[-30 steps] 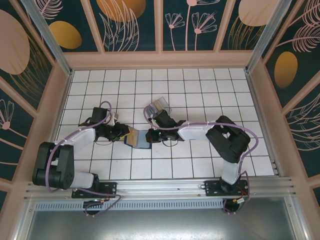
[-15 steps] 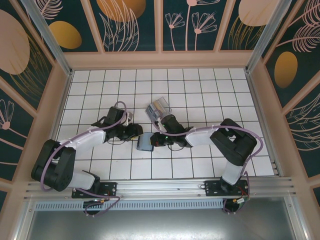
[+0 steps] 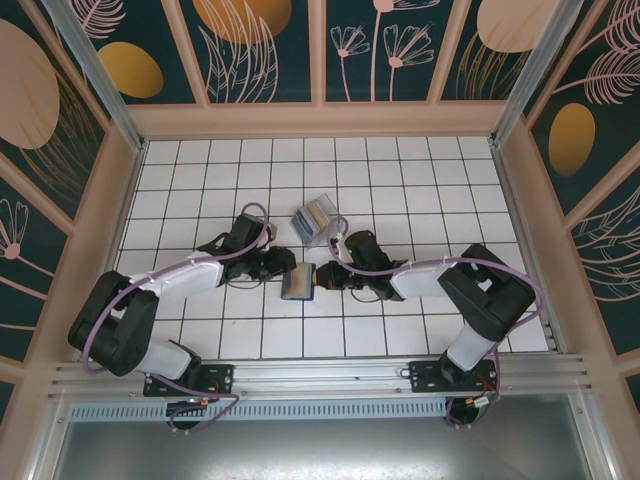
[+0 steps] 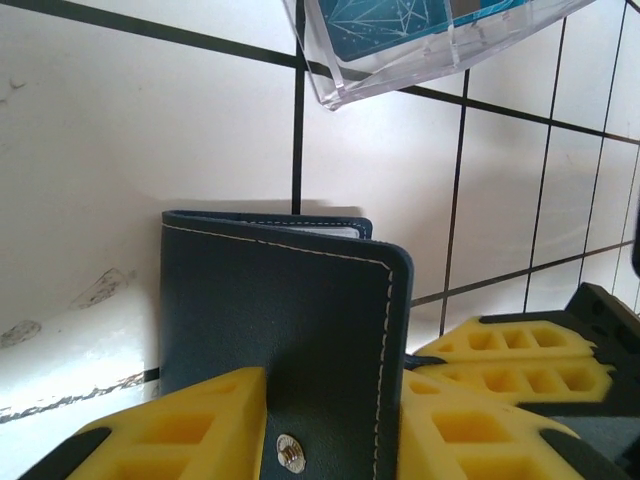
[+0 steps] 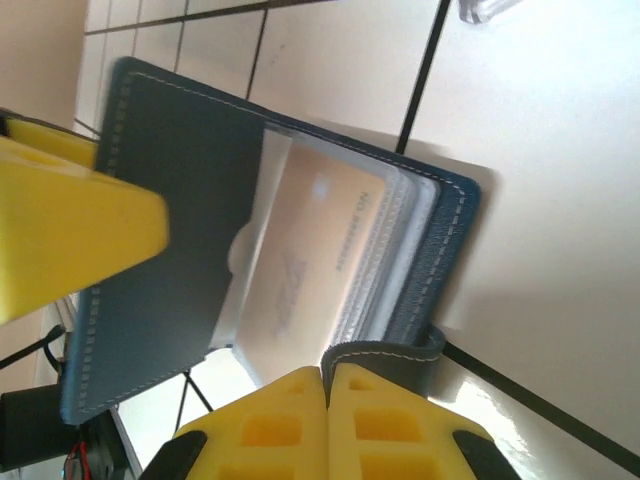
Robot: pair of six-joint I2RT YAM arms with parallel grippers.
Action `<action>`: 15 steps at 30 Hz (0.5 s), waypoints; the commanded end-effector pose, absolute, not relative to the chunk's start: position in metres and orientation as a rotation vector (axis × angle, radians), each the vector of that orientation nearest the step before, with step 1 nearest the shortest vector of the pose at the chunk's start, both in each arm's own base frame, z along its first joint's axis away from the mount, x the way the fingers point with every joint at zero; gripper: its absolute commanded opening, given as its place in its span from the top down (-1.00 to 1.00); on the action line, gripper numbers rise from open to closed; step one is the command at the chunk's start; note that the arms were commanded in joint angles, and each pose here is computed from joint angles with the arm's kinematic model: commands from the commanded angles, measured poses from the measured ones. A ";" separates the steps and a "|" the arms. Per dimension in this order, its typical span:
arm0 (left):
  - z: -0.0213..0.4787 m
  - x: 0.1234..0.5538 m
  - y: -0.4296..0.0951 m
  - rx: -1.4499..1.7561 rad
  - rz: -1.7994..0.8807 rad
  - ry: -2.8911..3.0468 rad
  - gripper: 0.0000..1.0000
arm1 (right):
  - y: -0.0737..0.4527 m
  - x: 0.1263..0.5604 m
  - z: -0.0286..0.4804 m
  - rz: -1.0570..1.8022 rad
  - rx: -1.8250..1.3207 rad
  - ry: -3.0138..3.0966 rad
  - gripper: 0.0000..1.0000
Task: Put the credit cards into the card holder
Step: Close the card holder at the center of the table.
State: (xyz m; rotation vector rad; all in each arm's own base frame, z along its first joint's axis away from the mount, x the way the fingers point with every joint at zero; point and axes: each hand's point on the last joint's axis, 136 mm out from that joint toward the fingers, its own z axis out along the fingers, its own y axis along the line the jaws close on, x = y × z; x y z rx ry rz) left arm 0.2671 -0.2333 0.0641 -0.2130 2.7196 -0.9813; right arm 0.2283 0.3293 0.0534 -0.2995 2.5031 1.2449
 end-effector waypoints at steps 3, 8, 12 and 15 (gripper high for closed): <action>0.055 0.264 -0.249 -0.154 -0.986 2.771 0.20 | 0.330 0.229 0.080 1.311 -0.317 2.400 1.00; 0.062 0.268 -0.254 -0.141 -0.989 2.741 -0.08 | 0.324 0.232 0.085 1.294 -0.293 2.382 0.71; 0.049 0.267 -0.255 -0.144 -0.982 2.765 -0.09 | 0.320 0.234 0.082 1.272 -0.287 2.405 0.60; 0.036 0.265 -0.252 -0.167 -0.956 2.793 -0.08 | 0.321 0.234 0.083 1.267 -0.306 2.414 0.61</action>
